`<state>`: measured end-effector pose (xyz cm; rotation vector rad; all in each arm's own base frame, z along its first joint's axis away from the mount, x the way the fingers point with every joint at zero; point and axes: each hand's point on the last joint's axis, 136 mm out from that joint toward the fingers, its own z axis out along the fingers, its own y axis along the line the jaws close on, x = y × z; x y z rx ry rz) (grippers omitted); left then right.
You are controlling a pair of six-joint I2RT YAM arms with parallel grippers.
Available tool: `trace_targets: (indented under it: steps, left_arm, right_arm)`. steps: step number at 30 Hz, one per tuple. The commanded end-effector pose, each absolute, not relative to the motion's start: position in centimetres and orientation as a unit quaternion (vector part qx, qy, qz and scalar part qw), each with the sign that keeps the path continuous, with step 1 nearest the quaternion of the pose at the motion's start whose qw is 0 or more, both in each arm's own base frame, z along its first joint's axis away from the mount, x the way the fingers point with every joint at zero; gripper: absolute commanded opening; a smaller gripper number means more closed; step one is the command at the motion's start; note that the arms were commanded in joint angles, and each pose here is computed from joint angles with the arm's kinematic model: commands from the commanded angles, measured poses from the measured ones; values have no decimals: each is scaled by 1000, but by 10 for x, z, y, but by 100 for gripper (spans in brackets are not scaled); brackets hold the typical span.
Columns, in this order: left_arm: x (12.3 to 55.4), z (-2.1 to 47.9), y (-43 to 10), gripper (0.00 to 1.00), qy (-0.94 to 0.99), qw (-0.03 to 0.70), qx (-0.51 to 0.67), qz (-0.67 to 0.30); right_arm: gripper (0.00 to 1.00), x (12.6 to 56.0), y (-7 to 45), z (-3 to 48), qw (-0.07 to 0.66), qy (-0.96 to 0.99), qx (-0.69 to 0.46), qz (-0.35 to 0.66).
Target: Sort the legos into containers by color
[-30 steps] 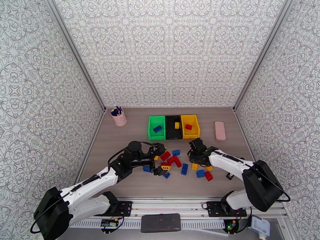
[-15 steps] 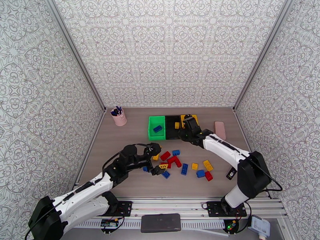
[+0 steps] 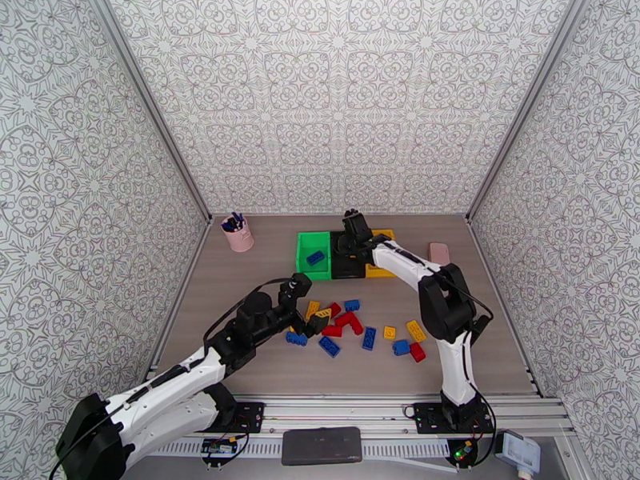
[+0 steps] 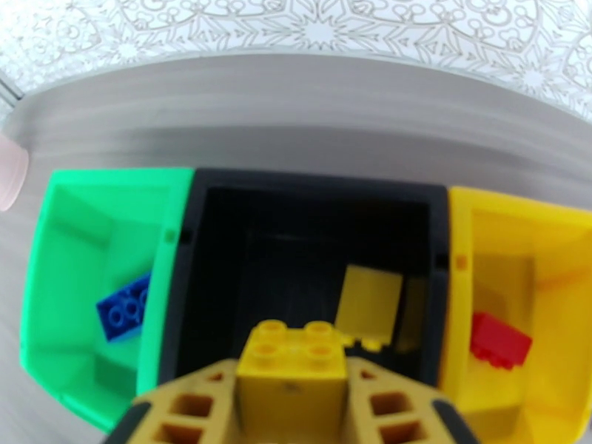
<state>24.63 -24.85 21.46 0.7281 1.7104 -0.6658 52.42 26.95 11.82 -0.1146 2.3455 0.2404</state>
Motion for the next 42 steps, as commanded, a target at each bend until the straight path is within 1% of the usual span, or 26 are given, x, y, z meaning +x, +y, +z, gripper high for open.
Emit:
trace_targets:
  steps: [1, 2, 3, 9, 12, 14, 15, 18, 23, 28, 31, 33, 42]
  left_arm:
    - [250, 214, -242, 100, 731, 558, 288, -268]
    - [251, 213, -241, 100, 735, 555, 288, -264]
    - [252, 212, -240, 100, 739, 551, 287, -260]
    - [264, 203, -232, 100, 773, 531, 254, -234]
    - [274, 195, -225, 100, 809, 506, 188, -230]
    - [279, 187, -220, 100, 834, 485, 144, -221]
    - [283, 181, -214, 100, 847, 479, 117, -200]
    - [288, 165, -190, 98, 879, 460, 32, -124]
    - [279, 141, -176, 97, 920, 380, -61, -76]
    - [268, 119, -169, 94, 941, 306, -138, -43]
    - [265, 103, -170, 91, 952, 273, -140, -20]
    - [264, 93, -170, 87, 957, 253, -143, -8]
    - [263, 62, -162, 78, 965, 213, -152, 16]
  right_arm:
    - [41, 533, 273, 125, 385, 915, -59, 103]
    - [47, 532, 276, 130, 389, 912, -63, 111]
    - [51, 530, 277, 136, 393, 910, -67, 117]
    - [69, 504, 280, 186, 431, 880, -90, 176]
    - [77, 482, 275, 205, 453, 863, -111, 195]
    - [80, 466, 270, 216, 469, 850, -126, 203]
    - [82, 457, 267, 222, 478, 843, -136, 205]
    - [83, 432, 260, 231, 496, 825, -171, 209]
    - [87, 386, 257, 237, 498, 797, -257, 226]
    - [89, 341, 262, 233, 464, 773, -354, 248]
    - [89, 330, 260, 232, 450, 773, -374, 246]
    - [89, 327, 258, 230, 445, 775, -378, 243]
    - [89, 328, 258, 225, 439, 779, -379, 239]
